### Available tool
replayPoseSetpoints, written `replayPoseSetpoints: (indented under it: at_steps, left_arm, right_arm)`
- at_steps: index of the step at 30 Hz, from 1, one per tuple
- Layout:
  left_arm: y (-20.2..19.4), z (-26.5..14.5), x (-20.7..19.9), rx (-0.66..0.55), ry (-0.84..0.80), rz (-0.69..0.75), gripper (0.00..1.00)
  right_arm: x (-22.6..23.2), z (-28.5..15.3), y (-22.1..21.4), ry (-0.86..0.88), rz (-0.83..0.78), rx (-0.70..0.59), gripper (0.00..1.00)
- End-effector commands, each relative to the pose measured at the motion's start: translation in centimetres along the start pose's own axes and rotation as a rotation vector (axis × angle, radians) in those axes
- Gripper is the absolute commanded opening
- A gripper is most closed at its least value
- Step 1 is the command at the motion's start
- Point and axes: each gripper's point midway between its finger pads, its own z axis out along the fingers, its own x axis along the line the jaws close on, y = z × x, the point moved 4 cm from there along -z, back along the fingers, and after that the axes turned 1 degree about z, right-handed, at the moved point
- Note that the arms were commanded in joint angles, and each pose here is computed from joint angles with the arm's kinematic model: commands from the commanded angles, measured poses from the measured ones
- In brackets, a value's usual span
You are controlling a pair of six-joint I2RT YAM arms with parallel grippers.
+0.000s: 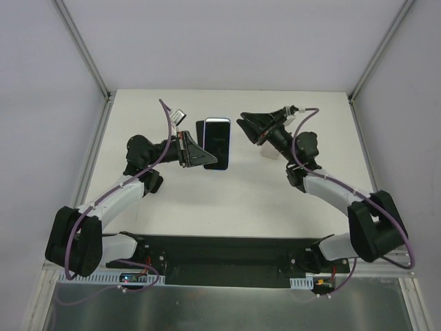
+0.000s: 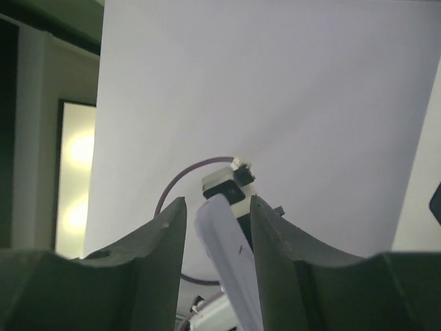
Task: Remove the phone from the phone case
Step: Remove the phone case from the phone.
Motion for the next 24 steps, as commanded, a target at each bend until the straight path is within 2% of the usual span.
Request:
replayPoseSetpoints:
  at_steps: [1,3,4,5,6,9,13,18,21,24]
  left_arm:
    - [1.3,0.1,-2.1,0.003,-0.077,0.07,0.0]
    - [1.5,0.1,-1.9,0.003,-0.072,0.037,0.0]
    - [1.5,0.1,-1.6,0.003,-0.067,0.021,0.0]
    - [1.6,0.1,-1.4,0.0,-0.064,0.01,0.0]
    - [1.7,0.1,-1.2,-0.009,-0.058,-0.007,0.0]
    - [2.1,0.4,-1.0,-0.022,-0.063,-0.04,0.0]
    - [2.8,0.6,-1.2,-0.033,-0.094,-0.037,0.0]
    - [3.2,0.8,-1.0,-0.059,-0.089,-0.072,0.0]
    - [3.1,0.7,-1.0,-0.058,-0.081,-0.064,0.0]
    - [3.0,0.6,-1.3,-0.06,-0.081,-0.056,0.0]
  right_arm:
    - [1.0,-2.7,-1.1,-0.118,-0.261,0.071,0.48]
    - [1.7,-4.1,-1.7,-0.177,-0.431,0.102,0.51]
    - [-0.1,-5.3,-1.7,-0.316,-0.438,0.109,0.55]
    - [1.3,-6.1,-1.8,-0.312,-0.569,0.101,0.58]
    - [0.3,-7.3,-2.0,-0.391,-0.577,0.114,0.61]
    - [0.7,-9.2,-2.8,-0.401,-0.655,0.15,0.64]
    - [0.3,-10.1,-4.4,-0.359,-0.65,0.237,0.63]
    - [0.2,-9.0,-7.6,-0.287,-0.665,0.384,0.62]
    - [-0.6,-8.0,-8.7,-0.294,-0.666,0.414,0.61]
    - [-0.7,-7.1,-8.5,-0.291,-0.662,0.384,0.6]
